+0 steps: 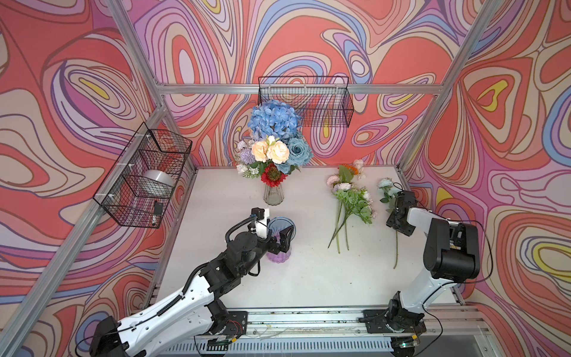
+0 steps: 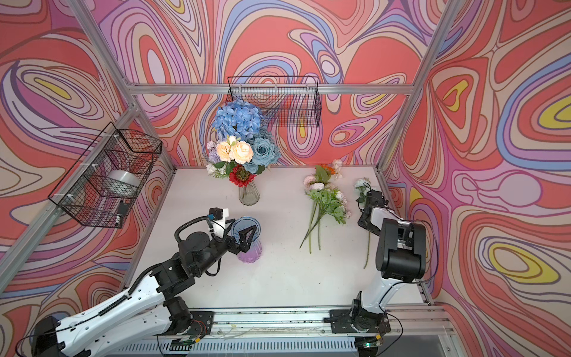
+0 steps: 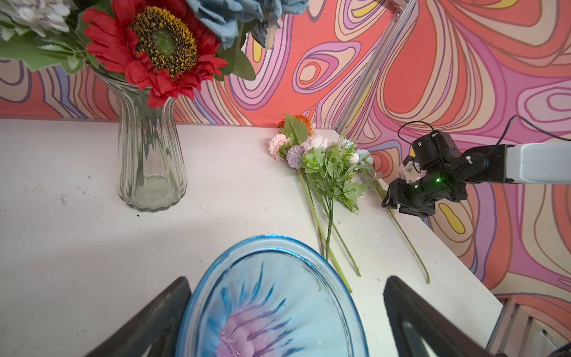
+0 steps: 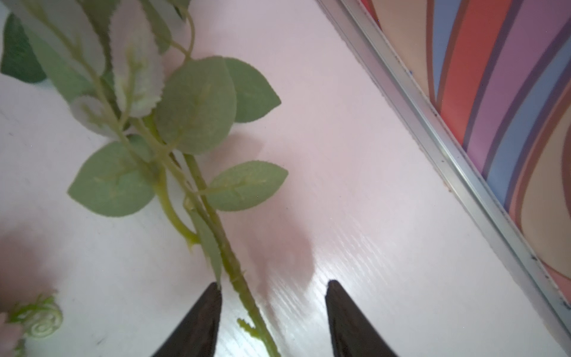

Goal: Arrange flowers in a vase
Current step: Pick up the flower from the top-right of the table.

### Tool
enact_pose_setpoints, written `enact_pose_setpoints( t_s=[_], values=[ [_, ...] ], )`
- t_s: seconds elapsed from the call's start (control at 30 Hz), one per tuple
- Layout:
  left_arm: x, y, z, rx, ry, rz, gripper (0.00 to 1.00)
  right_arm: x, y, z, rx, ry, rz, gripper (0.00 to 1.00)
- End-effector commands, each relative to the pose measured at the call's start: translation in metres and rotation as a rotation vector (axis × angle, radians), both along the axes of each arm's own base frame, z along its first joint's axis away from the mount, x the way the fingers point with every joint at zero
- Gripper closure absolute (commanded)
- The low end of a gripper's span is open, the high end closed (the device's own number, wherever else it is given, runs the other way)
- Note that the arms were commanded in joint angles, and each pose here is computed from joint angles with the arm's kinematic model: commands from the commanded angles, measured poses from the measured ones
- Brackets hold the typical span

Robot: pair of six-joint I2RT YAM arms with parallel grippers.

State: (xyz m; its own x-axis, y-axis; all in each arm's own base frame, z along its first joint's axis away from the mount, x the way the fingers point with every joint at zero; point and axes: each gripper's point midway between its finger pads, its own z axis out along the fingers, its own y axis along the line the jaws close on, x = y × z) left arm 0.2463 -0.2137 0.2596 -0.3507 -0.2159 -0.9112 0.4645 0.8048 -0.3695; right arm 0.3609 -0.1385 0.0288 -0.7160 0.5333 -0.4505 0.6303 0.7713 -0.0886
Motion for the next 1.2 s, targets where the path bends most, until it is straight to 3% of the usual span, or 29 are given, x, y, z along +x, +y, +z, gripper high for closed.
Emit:
enact_pose_setpoints(
  t_s=[0.0, 0.33, 0.47, 0.73, 0.97, 1.13, 1.17],
  values=[
    [-0.005, 0.002, 0.029, -0.049, -0.056, -0.015, 0.00, 0.002, 0.005, -0.017, 0.042, 0.023, 0.016, 0.56],
    [0.004, 0.017, 0.044, -0.123, -0.046, -0.002, 0.00, 0.010, 0.019, -0.015, 0.095, -0.021, 0.109, 1.00],
    [0.013, 0.024, 0.049, -0.165, -0.043, 0.014, 0.00, 0.013, 0.024, -0.012, 0.108, -0.036, 0.150, 1.00],
    [0.034, 0.054, 0.054, -0.164, -0.077, 0.157, 0.00, 0.025, 0.040, 0.038, 0.135, -0.218, 0.207, 1.00],
    [0.059, 0.080, 0.038, -0.245, -0.029, 0.261, 0.00, 0.037, 0.066, 0.105, 0.179, -0.424, 0.276, 1.00],
    [0.074, 0.104, 0.014, -0.357, 0.052, 0.334, 0.00, 0.046, 0.106, 0.180, 0.251, -0.657, 0.400, 1.00],
    [0.075, 0.110, -0.003, -0.366, 0.089, 0.351, 0.00, 0.047, 0.116, 0.195, 0.277, -0.704, 0.429, 1.00]
  ],
)
